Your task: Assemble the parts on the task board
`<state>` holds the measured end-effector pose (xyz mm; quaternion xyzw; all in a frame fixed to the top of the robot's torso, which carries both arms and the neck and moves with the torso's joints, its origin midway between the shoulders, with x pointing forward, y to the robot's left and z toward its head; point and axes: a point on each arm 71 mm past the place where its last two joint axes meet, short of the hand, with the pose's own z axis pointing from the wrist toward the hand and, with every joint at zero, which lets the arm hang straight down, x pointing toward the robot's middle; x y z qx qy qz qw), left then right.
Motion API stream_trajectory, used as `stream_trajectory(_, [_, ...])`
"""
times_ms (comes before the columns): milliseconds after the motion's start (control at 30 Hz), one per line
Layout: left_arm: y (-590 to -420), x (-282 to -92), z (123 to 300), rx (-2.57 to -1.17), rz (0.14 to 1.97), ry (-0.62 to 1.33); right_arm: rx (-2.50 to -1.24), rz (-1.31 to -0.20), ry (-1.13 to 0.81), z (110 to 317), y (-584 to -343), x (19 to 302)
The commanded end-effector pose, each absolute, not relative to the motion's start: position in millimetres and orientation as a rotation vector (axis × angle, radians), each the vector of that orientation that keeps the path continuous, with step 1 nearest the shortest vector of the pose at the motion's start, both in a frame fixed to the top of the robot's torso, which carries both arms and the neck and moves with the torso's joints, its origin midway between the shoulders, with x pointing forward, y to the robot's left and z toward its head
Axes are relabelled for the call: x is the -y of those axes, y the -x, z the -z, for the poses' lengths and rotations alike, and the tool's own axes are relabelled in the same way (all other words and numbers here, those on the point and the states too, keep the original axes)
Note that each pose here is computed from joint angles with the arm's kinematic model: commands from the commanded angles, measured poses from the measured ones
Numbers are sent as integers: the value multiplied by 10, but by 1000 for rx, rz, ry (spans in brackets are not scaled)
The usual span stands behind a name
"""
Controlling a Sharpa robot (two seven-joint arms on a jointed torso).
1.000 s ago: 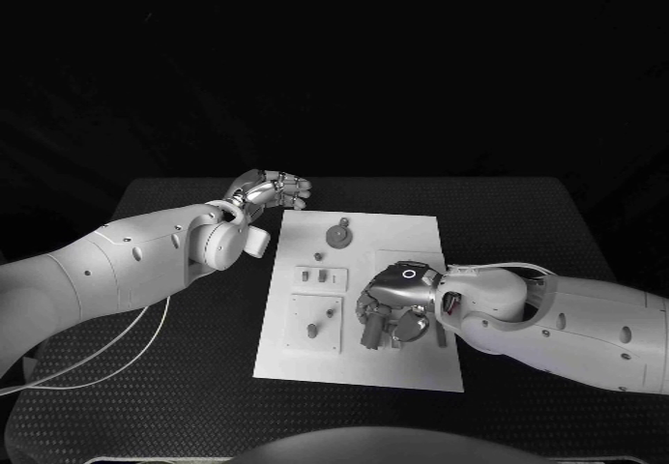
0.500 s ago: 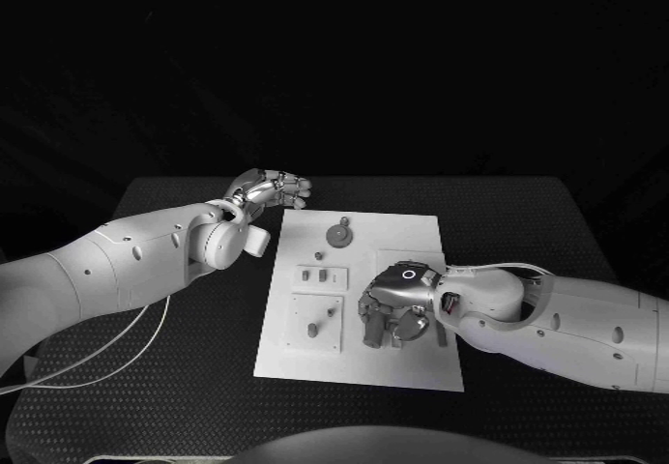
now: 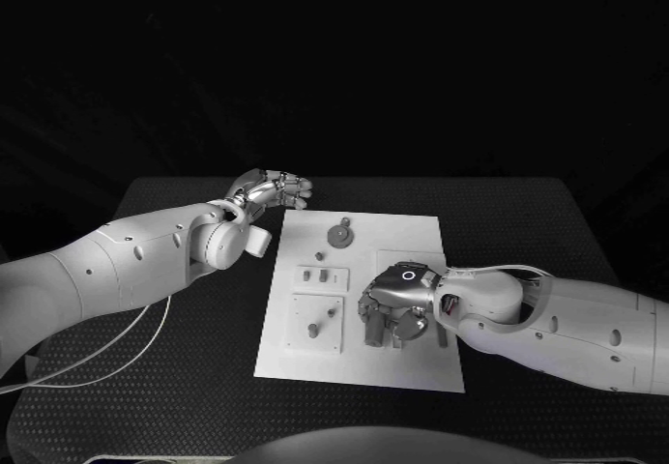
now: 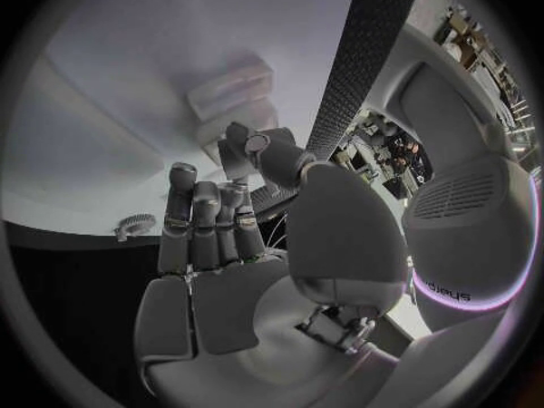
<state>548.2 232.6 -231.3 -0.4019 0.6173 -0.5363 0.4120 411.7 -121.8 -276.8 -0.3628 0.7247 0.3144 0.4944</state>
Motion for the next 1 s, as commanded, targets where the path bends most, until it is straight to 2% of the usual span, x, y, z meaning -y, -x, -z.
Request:
stream_trajectory(33, [-5479, -2302, 2304, -1557, 1372, 1008, -1728, -753, 900, 2772, -4121, 1202])
stream_trajectory(1000, [-5478, -2301, 2309, -1563, 1369, 1011, -1735, -744, 903, 2797, -4114, 1206])
